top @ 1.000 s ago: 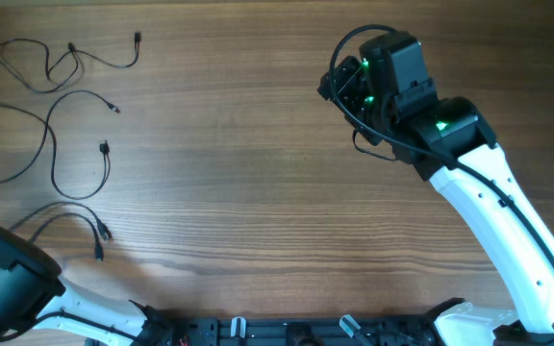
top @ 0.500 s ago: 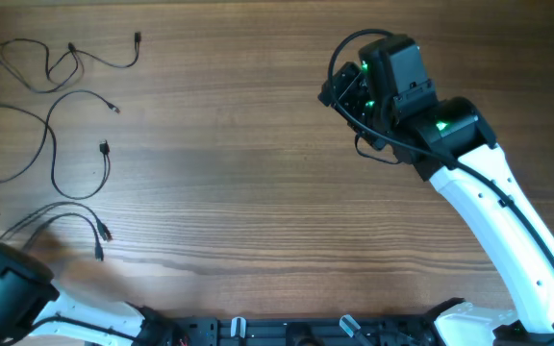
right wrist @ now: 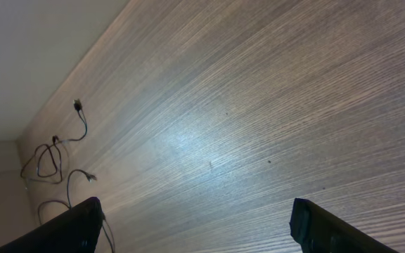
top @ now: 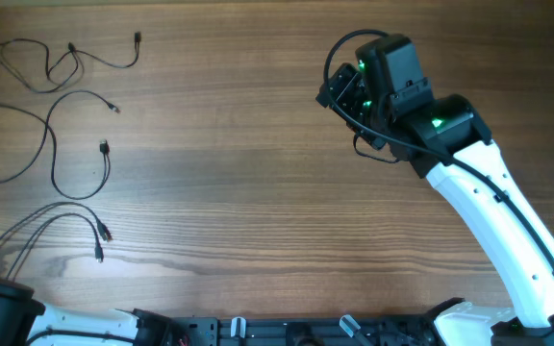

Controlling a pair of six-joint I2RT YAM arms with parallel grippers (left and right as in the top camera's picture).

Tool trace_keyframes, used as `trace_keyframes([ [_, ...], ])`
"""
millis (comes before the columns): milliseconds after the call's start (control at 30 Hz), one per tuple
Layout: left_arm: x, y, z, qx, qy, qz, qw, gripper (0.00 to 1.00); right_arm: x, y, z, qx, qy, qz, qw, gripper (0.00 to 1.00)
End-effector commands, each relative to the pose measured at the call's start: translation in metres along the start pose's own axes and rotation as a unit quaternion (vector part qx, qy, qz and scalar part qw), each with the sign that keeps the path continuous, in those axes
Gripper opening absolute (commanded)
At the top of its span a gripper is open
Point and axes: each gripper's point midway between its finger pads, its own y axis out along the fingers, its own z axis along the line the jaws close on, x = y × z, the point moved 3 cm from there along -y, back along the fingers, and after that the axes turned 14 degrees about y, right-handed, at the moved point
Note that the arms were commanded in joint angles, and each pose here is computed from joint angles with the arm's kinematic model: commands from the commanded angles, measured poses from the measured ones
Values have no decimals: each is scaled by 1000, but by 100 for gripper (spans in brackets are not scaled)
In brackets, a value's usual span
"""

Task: Untangle cables
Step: 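Straighten the cable at lower left with the left gripper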

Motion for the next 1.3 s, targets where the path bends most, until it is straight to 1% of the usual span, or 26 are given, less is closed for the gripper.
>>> trace_keyframes([
  [0,4,9,-3,1,-12,-12,1000,98,-2,7,-2,-6,-8,11,1000,88],
  [167,-7,42,5,5,-25,-8,1000,97,-2,7,-1,-4,-8,11,1000,88],
  [233,-8,50,8,5,-31,-7,999,94,-2,7,-1,-5,-8,11,1000,88],
  [267,-7,52,9,4,-35,-9,999,91,-2,7,-1,-5,-8,11,1000,88],
  [333,-10,55,9,4,-34,-5,999,72,-2,8,0,-3,-7,10,1000,88],
  [367,-10,56,8,0,-36,-7,999,66,-2,9,0,-3,-7,10,1000,88],
  [433,-12,59,2,-17,-39,-3,999,64,-2,10,-1,-5,-4,11,1000,88],
  [467,-12,59,1,-21,-40,-2,999,58,-2,11,-1,-5,-4,11,1000,88],
  [500,-10,59,-1,-25,-42,-6,999,48,-3,11,-1,-6,-4,13,1000,88],
  [567,-6,59,-5,-34,-45,-15,998,24,-3,12,-2,-8,-4,14,1000,88],
  [600,-5,59,-7,-38,-46,-16,998,18,-3,12,-2,-8,-4,14,1000,88],
  [667,-1,58,-11,-49,-50,-23,997,4,-3,12,-2,-9,-4,14,1000,88],
  [767,4,57,-16,-62,-40,-35,997,4,-3,12,-2,-8,-4,14,1000,88],
  [800,6,55,-26,-85,-3,-42,995,4,-3,12,-2,-8,-4,14,1000,88],
  [867,5,46,-54,-155,76,-48,984,4,-3,12,-2,-8,-4,14,1000,88],
  [933,-3,34,-83,-218,154,-58,962,4,-3,12,-2,-8,-4,14,1000,88],
  [967,-8,28,-93,-229,190,-69,952,4,-3,12,-2,-8,-4,14,1000,87],
  [1200,-39,6,-131,-244,322,-115,907,4,-4,12,-2,-8,-4,16,1000,87],
  [1267,-43,3,-134,-237,335,-125,904,4,-4,12,-2,-8,-4,15,1000,88],
])
